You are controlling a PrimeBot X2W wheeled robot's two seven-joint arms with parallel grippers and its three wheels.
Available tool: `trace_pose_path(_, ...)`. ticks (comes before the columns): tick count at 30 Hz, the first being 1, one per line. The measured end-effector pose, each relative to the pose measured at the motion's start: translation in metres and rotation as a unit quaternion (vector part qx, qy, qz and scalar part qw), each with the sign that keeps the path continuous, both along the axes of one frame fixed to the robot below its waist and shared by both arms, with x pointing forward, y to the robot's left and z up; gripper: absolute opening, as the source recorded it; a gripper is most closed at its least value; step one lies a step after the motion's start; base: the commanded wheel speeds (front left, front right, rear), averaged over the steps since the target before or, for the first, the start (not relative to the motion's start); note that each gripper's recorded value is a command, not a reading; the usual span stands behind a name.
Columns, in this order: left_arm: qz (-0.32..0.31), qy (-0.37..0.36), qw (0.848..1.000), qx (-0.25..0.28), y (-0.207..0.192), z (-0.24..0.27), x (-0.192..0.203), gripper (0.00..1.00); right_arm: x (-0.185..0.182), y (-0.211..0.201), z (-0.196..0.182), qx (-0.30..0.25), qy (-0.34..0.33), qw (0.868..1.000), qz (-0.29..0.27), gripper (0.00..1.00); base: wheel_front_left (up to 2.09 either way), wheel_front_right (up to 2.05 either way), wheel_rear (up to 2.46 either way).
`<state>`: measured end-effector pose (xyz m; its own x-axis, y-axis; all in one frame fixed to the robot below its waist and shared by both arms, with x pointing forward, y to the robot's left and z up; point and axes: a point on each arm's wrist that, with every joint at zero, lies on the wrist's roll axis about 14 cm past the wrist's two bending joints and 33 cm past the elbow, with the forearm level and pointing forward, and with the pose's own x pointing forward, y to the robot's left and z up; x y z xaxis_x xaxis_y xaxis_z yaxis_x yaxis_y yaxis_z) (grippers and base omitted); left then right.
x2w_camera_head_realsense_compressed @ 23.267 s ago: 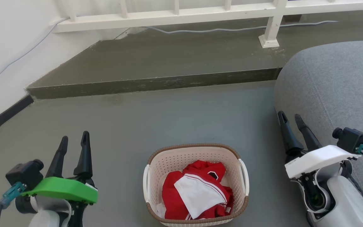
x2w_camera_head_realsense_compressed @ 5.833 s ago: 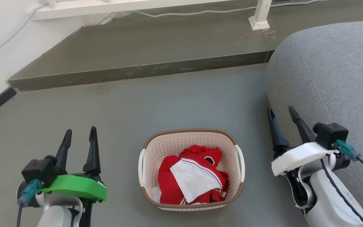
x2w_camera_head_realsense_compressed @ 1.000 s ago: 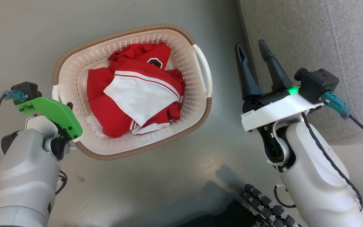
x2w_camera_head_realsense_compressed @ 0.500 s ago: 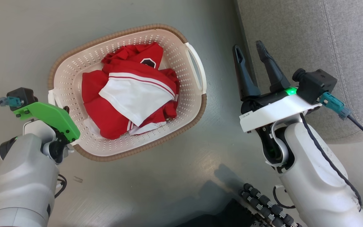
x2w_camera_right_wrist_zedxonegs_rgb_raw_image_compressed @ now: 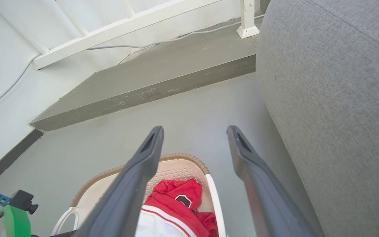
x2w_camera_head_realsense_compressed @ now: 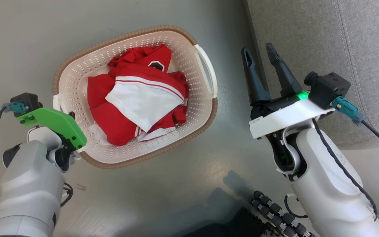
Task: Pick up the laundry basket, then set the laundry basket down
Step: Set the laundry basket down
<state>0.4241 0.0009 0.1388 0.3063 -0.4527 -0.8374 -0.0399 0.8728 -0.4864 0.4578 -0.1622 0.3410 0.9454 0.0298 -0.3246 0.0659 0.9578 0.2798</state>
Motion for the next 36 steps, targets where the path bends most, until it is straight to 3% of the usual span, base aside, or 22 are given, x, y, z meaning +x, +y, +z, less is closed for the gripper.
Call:
trace_pose_path(16,-0.005,-0.005,1.0,0.001,-0.0033,0.0014,0.0006,0.02,0.0029,-0.0007,0.0028,0.0,-0.004,1.0,0.0,1.0,0.0,0.0,0.0)
trace_pose_path(18,-0.005,-0.005,1.0,0.001,-0.0033,0.0017,0.0006,0.36,0.0028,-0.0006,0.003,0.0,-0.005,1.0,0.0,1.0,0.0,0.0,0.0)
trace_pose_path(19,-0.005,-0.006,1.0,0.0,-0.0039,0.0023,0.0013,0.79,0.0027,-0.0004,0.0031,0.0,-0.004,1.0,0.001,1.0,0.0,0.0,0.0)
trace_pose_path(20,-0.005,-0.007,1.0,0.0,-0.0045,0.0028,0.0019,1.0,0.0026,-0.0001,0.0032,0.0,-0.004,1.0,0.001,1.0,0.0,0.0,0.0)
trace_pose_path(36,-0.007,-0.017,1.0,0.002,-0.0037,0.0089,0.0054,1.0,0.0013,0.0005,0.0052,0.0,-0.005,1.0,0.002,1.0,0.0,0.0,0.0)
